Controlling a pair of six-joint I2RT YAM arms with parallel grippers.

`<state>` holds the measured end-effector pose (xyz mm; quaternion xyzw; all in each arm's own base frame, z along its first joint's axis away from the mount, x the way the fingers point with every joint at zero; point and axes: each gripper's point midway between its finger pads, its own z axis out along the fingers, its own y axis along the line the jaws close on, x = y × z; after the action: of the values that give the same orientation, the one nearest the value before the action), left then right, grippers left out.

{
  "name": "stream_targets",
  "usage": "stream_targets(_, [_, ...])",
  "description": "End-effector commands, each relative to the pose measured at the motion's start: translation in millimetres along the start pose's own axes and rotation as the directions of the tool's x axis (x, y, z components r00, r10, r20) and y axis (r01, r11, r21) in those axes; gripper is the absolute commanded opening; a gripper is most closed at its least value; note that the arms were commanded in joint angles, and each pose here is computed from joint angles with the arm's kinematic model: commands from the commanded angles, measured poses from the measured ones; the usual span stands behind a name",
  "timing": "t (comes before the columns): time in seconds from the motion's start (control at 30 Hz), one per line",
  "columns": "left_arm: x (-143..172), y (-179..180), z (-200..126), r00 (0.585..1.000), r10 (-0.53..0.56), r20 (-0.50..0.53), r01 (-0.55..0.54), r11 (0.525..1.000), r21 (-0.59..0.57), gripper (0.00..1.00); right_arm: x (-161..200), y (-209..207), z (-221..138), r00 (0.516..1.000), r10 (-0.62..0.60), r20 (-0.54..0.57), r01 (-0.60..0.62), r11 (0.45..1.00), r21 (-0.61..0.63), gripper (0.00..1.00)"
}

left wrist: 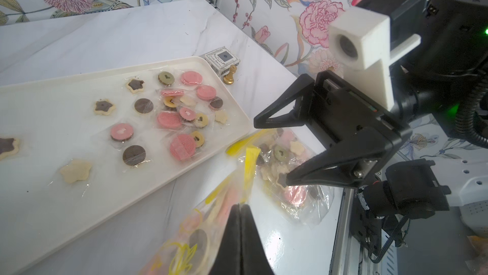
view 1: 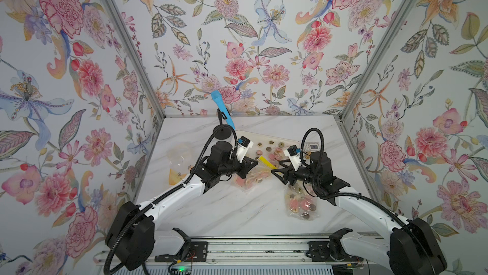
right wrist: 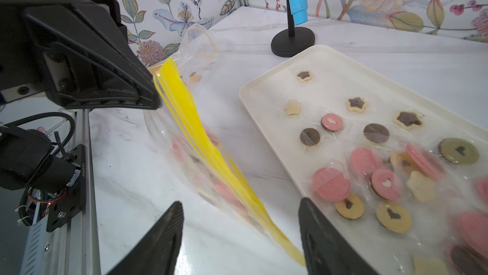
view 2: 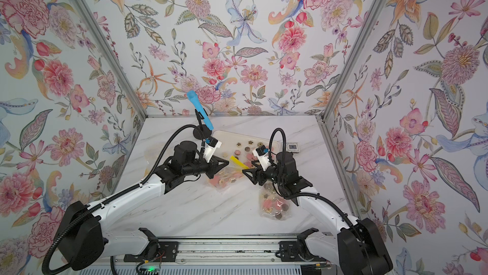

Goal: Pour cookies out of the ziploc bag
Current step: Pick up the ziploc bag from the center of the board.

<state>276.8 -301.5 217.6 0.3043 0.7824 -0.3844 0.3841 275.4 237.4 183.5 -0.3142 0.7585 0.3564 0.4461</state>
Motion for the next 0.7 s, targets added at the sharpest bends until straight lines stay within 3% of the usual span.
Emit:
stream_targets(0.0, [-23,-24,-17,0.993,0.107,0.056,-0.11,0.993,0.051,0.0,-9,9,1,0.996,-0.074,0.04,0.075,0.996,-0.042,0.68])
stream_targets(0.23, [-22,-25,-27,0.985,0.162,0.066,-0.164,0.986,0.027,0.0,-4,25,16,0.998,-0.064,-0.002,0.063,0.987,-0.15,0.62])
stream_targets(0.53, [-19,-19,-30,0.983,0.166,0.08,-0.166,0.986,-0.007,0.0,9,36,25,0.998,-0.043,-0.051,0.034,0.985,-0.166,0.13])
stream_targets(0.67, [-17,-13,-31,0.985,0.156,0.075,-0.154,0.987,-0.035,0.0,7,39,24,0.997,-0.045,-0.058,0.036,0.989,-0.146,0.0])
